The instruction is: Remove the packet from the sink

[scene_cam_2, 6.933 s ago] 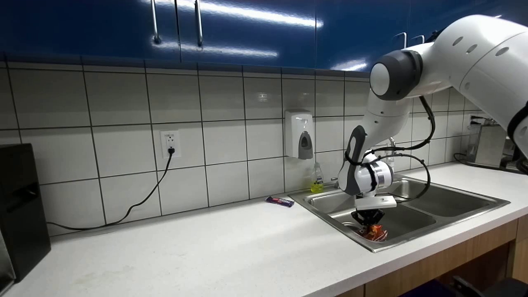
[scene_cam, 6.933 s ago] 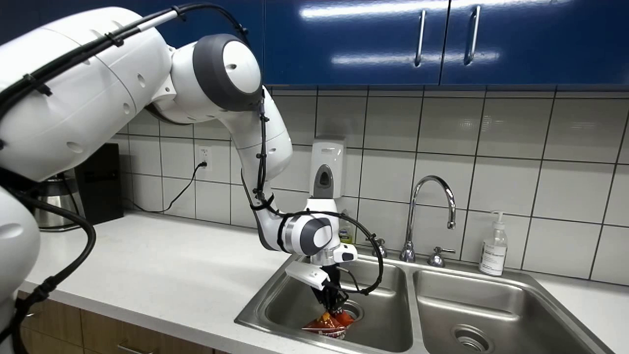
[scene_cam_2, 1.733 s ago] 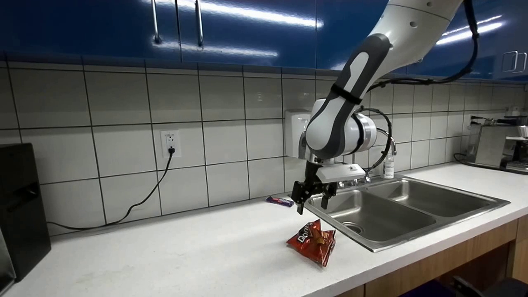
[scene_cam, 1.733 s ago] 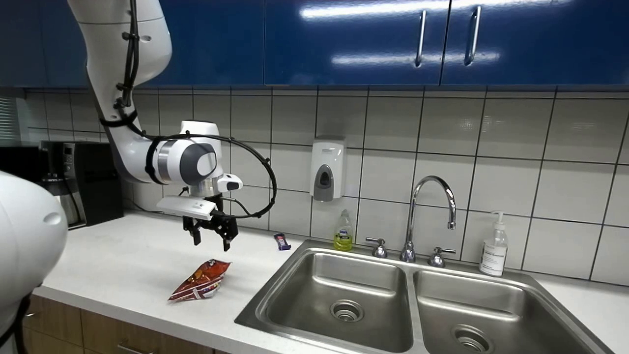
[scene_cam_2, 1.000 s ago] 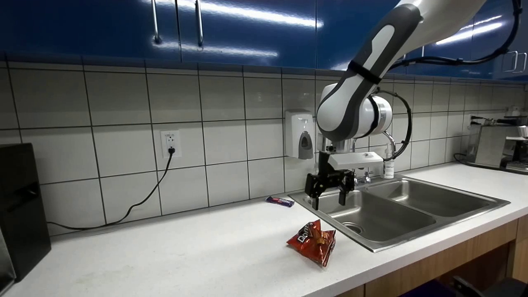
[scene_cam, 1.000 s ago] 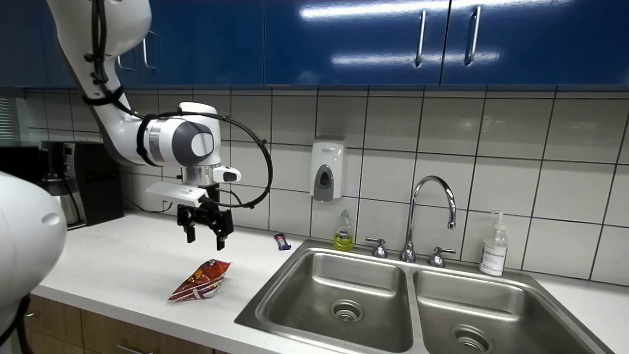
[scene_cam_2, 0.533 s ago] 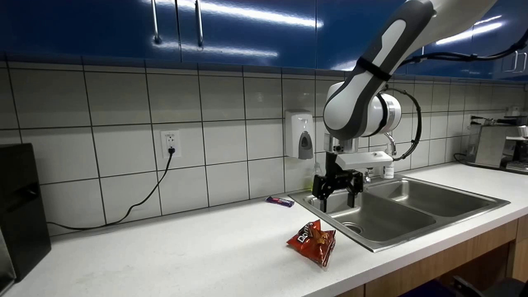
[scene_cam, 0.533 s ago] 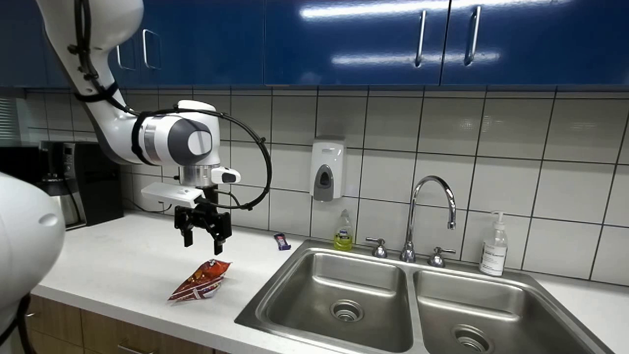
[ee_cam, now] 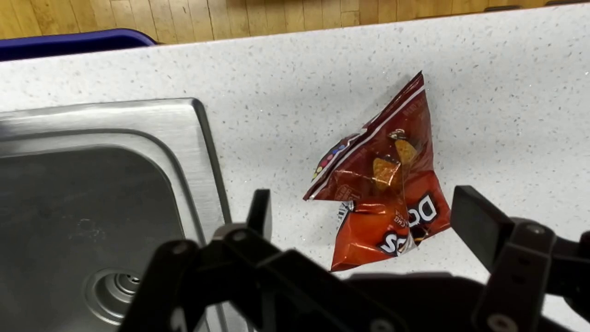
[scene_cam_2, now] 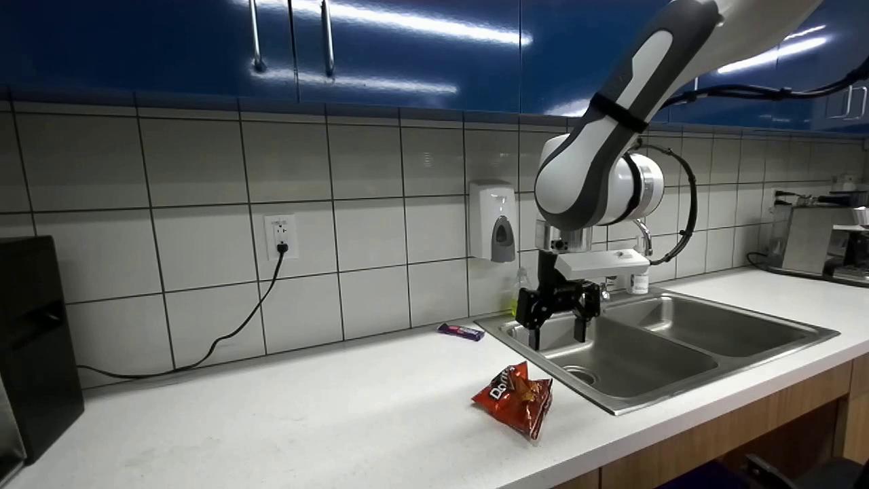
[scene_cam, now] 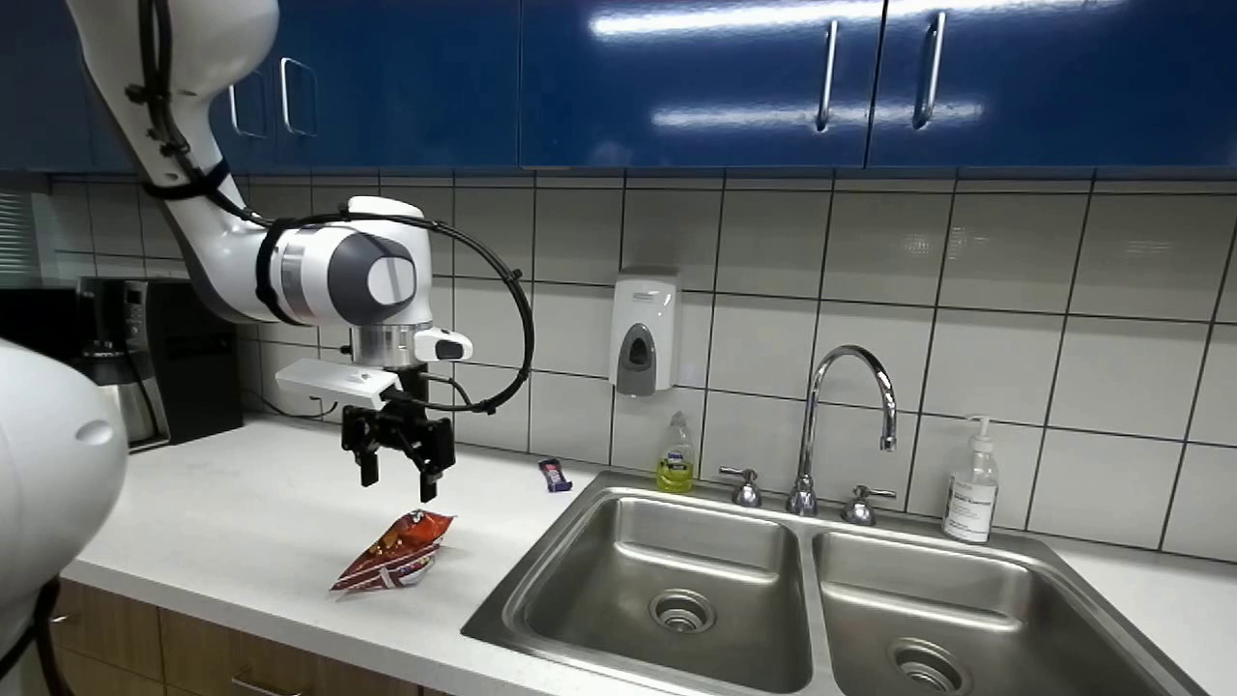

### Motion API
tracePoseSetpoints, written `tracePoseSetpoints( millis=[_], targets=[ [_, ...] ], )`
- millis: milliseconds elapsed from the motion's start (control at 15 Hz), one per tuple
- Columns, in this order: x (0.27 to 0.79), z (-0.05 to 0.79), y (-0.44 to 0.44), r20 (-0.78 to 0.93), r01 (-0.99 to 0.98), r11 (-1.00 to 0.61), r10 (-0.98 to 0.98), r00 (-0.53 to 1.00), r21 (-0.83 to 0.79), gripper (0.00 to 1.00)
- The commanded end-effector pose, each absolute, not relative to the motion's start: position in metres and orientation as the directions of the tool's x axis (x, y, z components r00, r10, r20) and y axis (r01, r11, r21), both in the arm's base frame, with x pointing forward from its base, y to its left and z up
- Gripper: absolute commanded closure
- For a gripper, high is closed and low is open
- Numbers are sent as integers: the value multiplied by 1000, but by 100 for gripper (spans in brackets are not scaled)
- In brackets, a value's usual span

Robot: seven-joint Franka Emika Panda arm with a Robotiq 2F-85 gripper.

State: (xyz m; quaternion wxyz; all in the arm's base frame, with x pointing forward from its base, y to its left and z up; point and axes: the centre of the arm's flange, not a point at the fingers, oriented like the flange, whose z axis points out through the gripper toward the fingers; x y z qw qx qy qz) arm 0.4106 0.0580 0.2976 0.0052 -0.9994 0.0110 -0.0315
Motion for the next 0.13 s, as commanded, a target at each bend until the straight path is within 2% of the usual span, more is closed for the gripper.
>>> tracePoseSetpoints(
  millis=[0, 67],
  targets=[
    [411, 298, 58, 63, -22, -1000, -22, 998, -11, 0],
    [411, 298, 58, 63, -22, -1000, -23, 998, -11, 0]
  ],
)
